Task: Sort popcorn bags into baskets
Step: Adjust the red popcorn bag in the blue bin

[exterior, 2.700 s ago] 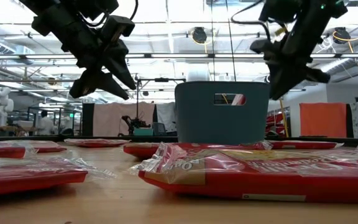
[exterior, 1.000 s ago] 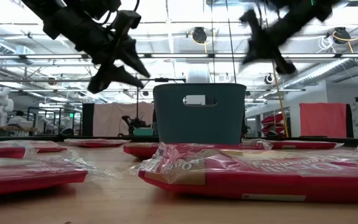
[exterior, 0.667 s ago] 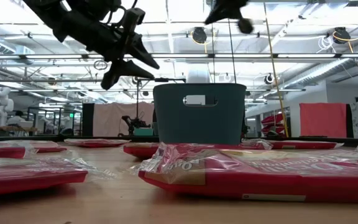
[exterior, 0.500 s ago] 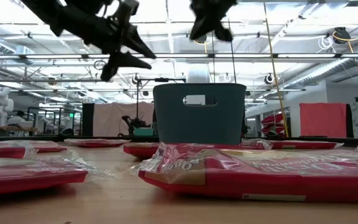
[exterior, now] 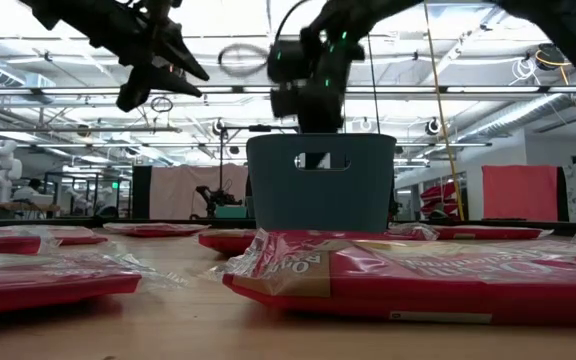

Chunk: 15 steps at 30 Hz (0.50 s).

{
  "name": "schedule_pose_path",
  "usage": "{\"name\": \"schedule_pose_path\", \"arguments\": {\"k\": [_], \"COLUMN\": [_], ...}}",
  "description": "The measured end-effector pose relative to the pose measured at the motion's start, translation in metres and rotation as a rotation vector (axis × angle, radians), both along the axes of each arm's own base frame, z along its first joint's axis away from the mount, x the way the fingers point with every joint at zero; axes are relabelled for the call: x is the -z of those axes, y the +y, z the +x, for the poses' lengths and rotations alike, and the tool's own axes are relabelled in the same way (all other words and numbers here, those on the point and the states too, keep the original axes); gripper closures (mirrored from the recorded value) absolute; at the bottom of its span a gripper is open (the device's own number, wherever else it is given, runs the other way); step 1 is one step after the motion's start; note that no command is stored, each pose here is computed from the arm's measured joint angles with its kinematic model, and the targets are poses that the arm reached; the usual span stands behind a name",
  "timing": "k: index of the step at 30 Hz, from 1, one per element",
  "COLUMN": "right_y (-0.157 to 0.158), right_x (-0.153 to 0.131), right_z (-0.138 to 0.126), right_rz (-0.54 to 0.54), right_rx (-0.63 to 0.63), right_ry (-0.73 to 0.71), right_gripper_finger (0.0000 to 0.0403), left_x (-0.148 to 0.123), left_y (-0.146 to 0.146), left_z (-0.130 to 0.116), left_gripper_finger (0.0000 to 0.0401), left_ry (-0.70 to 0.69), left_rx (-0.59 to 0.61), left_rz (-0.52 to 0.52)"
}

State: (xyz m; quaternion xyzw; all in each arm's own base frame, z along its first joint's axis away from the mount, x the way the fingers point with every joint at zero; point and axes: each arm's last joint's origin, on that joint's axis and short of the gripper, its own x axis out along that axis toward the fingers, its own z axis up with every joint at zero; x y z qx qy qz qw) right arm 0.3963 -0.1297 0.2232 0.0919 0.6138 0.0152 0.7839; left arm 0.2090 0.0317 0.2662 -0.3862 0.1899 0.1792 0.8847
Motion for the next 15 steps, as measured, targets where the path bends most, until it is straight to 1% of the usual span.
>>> {"name": "schedule_pose_path", "arguments": {"k": [3,7,12,15], "right_y": [-0.002,-0.003,-0.004,-0.005], "right_x": [0.021,0.041,0.056,0.063], "right_z": [0.003,0.005,0.003,0.001], "right_rz": [0.011,0.017,-0.053,-0.058], "right_rx": [-0.023,-0.026,-0.016,-0.013], "right_ry": [0.043,0.074,0.099,0.094], "right_gripper_finger": [0.0403,0.0403,0.0403,0.0403], "left_x": [0.001,0.002,0.002,0.003], "left_y": [-0.001,-0.003,-0.004,-0.005], "left_z": [0.001,0.001,0.002,0.001], "left_gripper_finger": [0.0282,0.0282,0.0282,0.0282], "left_ry": [0.006,0.014,0.014,0.023], "left_rx": [0.005,0.012,0.019,0.027], "left_rz": [-0.001,-0.003,-0.002,0.007]}}
